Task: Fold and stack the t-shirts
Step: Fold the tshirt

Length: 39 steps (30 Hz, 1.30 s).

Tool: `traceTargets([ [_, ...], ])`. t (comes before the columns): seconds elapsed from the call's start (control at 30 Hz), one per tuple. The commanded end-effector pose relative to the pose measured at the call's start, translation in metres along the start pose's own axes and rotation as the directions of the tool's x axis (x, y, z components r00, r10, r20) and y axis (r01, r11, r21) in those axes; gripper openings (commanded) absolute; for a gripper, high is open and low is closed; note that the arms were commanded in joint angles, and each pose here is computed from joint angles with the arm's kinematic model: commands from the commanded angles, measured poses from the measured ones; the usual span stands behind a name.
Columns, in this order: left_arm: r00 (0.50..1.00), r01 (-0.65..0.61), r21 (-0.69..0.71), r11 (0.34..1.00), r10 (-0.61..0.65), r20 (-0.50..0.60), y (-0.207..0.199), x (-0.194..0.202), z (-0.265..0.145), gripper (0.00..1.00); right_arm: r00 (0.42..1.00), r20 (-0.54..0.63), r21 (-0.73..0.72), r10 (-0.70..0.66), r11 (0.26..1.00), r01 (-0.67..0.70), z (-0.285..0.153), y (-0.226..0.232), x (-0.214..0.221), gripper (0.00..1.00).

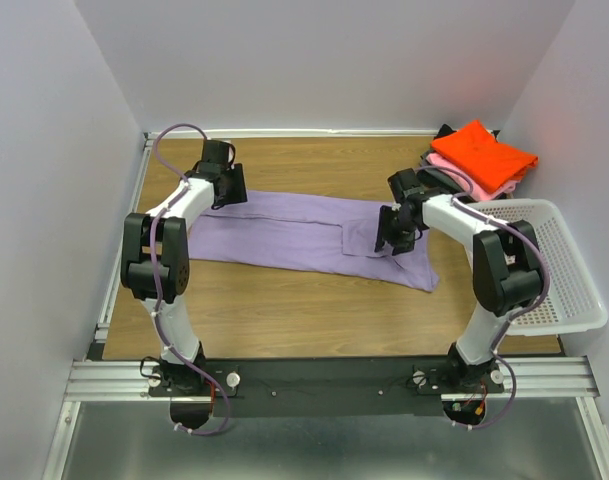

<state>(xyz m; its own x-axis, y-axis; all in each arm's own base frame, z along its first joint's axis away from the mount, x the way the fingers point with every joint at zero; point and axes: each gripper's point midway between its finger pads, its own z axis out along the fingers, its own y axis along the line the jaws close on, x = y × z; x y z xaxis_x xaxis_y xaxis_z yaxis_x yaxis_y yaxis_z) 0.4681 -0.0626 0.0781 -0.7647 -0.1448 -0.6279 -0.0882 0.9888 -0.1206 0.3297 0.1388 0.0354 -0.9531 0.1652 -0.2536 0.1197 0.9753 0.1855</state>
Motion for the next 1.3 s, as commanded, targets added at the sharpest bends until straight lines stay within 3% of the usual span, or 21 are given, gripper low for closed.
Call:
traceTargets([
  [0.0,1.0,-0.012,-0.005,1.0,0.012,0.019,0.001,-0.006,-0.003,0.66,1.0,-0.023,-0.125,-0.001,0.992,-0.002,-0.018,0.021,0.013,0.57],
  [0.4,1.0,-0.018,-0.001,1.0,0.018,0.025,-0.001,-0.013,0.002,0.66,0.994,-0.099,-0.239,-0.036,0.971,0.011,-0.029,0.039,0.033,0.57],
  [0.6,0.996,-0.023,0.025,0.999,0.021,0.082,-0.014,-0.041,-0.003,0.66,0.999,-0.035,-0.191,-0.032,0.981,0.025,-0.039,0.036,0.013,0.57],
  [0.8,0.99,-0.078,0.105,0.991,0.064,0.124,-0.052,-0.062,-0.007,0.66,0.999,0.028,-0.054,0.046,0.998,-0.045,-0.043,0.005,-0.005,0.57],
  [1.1,0.999,-0.049,0.276,0.96,0.053,-0.006,-0.082,-0.003,0.019,0.65,0.996,-0.005,0.069,0.084,0.994,-0.084,-0.005,-0.029,-0.017,0.57],
  [1.27,0.995,-0.031,0.279,0.96,0.057,-0.087,-0.076,0.038,0.031,0.64,0.997,0.01,0.102,0.074,0.992,-0.074,0.011,-0.03,-0.035,0.57],
])
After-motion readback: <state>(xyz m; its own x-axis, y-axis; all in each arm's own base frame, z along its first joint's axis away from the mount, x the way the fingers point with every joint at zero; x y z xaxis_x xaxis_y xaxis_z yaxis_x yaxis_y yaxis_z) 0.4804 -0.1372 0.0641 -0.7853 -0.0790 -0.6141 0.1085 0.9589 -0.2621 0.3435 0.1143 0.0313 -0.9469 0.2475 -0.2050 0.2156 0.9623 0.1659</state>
